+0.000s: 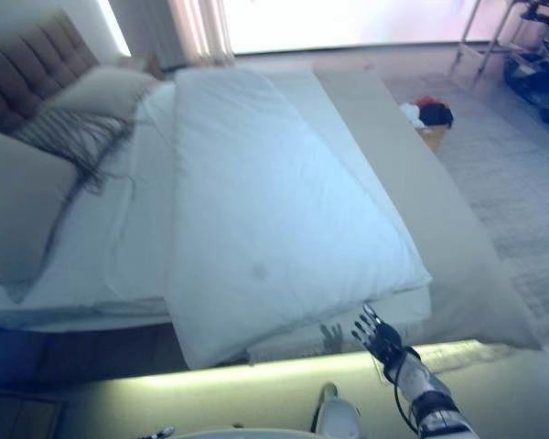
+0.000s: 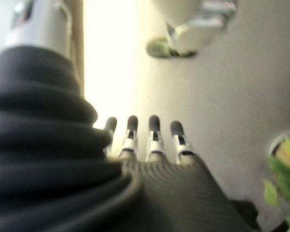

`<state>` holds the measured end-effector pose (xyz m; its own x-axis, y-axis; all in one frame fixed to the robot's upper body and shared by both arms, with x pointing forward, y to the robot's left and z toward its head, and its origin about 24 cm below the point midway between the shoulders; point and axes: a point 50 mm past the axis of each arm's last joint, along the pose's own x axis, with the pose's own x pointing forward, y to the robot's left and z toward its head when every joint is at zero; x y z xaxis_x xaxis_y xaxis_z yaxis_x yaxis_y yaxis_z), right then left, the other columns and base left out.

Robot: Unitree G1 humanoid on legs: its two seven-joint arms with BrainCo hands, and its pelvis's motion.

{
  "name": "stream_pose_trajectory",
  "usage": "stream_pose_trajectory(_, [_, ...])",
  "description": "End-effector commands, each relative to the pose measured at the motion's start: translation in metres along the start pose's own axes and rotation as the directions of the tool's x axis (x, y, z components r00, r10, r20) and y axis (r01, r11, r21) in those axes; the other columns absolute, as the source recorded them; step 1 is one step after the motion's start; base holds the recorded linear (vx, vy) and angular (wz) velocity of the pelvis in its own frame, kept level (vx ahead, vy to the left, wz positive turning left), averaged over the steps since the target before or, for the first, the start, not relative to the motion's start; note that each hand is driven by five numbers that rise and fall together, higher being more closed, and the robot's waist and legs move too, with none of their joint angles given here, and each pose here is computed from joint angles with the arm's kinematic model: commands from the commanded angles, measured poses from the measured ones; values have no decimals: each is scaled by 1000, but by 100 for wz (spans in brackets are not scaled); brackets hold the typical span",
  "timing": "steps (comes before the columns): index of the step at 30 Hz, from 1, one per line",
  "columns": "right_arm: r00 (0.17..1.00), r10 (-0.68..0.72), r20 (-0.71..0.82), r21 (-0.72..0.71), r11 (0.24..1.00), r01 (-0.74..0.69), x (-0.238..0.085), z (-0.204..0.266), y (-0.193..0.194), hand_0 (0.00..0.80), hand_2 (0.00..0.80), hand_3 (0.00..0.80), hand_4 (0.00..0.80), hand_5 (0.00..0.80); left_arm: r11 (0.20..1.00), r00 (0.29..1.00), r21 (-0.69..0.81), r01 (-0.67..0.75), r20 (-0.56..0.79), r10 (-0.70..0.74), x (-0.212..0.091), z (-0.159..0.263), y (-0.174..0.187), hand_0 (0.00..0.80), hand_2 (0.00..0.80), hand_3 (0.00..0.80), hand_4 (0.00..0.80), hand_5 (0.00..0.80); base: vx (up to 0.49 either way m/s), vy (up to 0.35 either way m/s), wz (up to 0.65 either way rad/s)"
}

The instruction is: Make the bed neatly

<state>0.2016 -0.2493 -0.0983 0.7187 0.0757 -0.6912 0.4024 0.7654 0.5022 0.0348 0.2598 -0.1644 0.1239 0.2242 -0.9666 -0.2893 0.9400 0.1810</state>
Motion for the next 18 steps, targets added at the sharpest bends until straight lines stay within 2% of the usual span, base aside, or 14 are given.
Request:
stream_pose_trajectory(1, [993,87,74,-85,993,-80,3,36,14,0,0,0,0,0,998,999,-54,16,49,-14,0,14,0,0,0,0,0,0,214,149,-5])
stream_pose_trajectory(8, [990,93,110,-98,992,-82,11,61,39,0,0,0,0,0,997,988,52,52,142,-59,-1,43,-17,0,0,0,0,0,78,169,-4])
stream_pose_trajectory(11, [993,89,75,-93,992,-82,13,49,36,0,0,0,0,0,998,982,38,53,178,-59,-2,61,-22,0,0,0,0,0,66,155,-18])
stream_pose_trajectory(18, [996,68,51,-43,997,-66,19,46,43,0,0,0,0,0,997,970,19,76,231,-78,-4,77,-26,0,0,0,0,0,34,50,12])
